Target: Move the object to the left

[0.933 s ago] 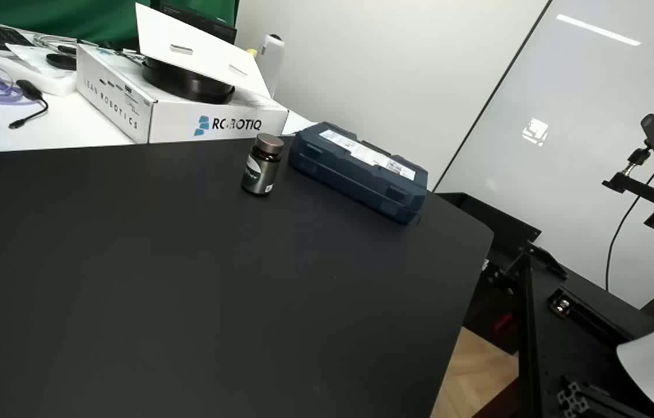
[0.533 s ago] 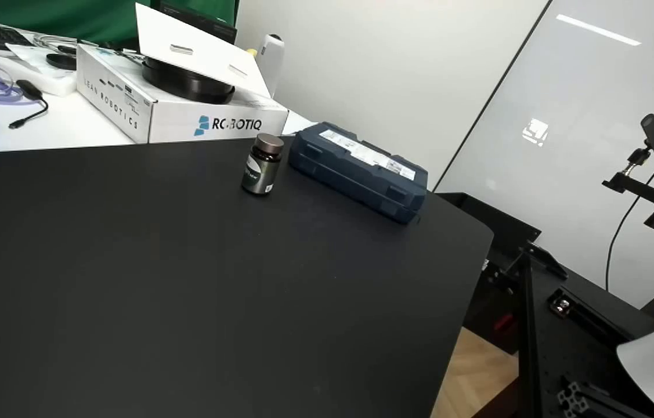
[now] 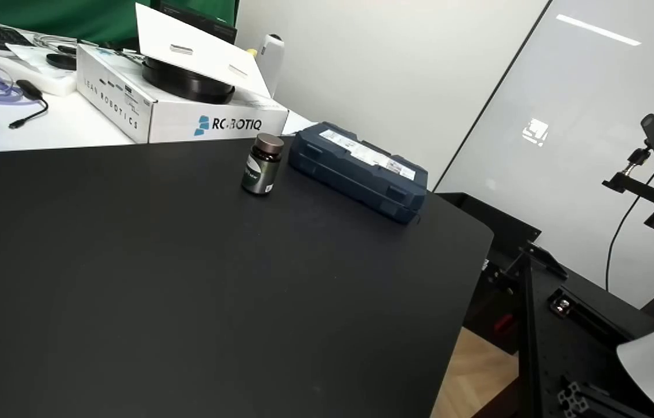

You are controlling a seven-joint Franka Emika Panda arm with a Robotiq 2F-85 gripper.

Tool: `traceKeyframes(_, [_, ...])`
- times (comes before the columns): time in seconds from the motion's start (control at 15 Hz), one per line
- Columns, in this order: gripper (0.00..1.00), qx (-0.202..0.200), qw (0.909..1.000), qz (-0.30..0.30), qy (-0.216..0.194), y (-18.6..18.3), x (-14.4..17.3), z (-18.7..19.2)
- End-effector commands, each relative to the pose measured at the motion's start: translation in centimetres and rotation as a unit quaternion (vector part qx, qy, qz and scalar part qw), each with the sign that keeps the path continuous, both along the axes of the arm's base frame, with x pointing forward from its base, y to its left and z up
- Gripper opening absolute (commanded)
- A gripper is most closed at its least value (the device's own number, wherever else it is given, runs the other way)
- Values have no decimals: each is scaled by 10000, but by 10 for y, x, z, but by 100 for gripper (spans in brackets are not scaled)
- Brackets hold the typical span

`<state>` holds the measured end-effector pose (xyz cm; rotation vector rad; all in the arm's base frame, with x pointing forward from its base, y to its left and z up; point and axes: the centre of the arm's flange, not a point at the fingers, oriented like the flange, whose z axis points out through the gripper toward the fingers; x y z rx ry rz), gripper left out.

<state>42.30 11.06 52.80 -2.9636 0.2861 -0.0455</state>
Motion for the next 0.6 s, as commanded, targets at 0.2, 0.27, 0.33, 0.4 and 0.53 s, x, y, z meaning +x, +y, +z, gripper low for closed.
traceKeyframes(0.2, [100, -564, 9983, -88, -127, -86, 112, -11])
traceKeyframes(0.27, [100, -654, 9978, -36, -118, -98, 128, -16])
traceKeyframes(0.33, [100, -701, 9975, 28, -93, -108, 147, -20])
traceKeyframes(0.4, [100, -738, 9972, 84, -84, -116, 163, -25])
traceKeyframes(0.53, [100, -791, 9964, 290, 40, -126, 192, -34])
